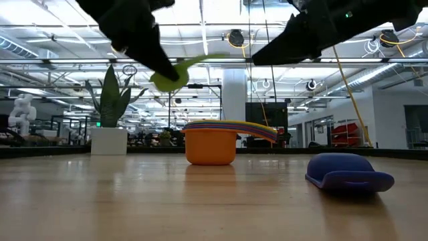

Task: Nest measuring cups in basket
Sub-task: Stack the light green measuring cup on top of the yellow measuring cup

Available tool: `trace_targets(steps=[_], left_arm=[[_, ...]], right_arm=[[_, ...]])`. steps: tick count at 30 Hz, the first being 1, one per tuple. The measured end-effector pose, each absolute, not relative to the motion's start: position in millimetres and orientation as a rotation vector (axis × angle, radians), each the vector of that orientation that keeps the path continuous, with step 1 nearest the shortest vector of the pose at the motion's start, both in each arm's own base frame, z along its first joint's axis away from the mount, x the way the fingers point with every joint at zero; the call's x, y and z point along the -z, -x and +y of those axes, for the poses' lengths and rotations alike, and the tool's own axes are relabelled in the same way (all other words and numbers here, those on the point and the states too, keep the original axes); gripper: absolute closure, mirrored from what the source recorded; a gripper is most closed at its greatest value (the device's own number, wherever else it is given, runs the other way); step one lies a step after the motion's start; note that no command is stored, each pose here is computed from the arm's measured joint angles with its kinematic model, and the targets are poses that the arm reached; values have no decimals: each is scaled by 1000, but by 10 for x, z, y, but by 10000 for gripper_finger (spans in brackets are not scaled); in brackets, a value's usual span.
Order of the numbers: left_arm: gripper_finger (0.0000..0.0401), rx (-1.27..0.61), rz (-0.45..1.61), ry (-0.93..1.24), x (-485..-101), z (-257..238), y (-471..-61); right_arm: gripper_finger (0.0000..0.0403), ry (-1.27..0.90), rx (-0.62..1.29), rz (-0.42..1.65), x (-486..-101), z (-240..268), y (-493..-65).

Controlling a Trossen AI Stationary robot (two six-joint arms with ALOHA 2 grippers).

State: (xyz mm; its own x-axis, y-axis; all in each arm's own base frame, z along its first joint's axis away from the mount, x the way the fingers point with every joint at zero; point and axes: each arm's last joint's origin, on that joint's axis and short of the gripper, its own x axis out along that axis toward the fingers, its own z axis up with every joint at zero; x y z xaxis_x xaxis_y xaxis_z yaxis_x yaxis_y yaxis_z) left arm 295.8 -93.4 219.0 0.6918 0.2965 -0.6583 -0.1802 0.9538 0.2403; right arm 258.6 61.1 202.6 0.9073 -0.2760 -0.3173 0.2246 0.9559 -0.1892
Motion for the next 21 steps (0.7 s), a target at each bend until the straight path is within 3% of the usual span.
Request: trace_targets(steps=[7,21], left_arm=[[391,-326,800,-136,-2118,-785,-3002],[391,-342,607,82,-2242,-795,-3141]], right_arm=[[176,116,291,313,-2152,624,-2644],[131,199,317,428,-2146,639,-2724]])
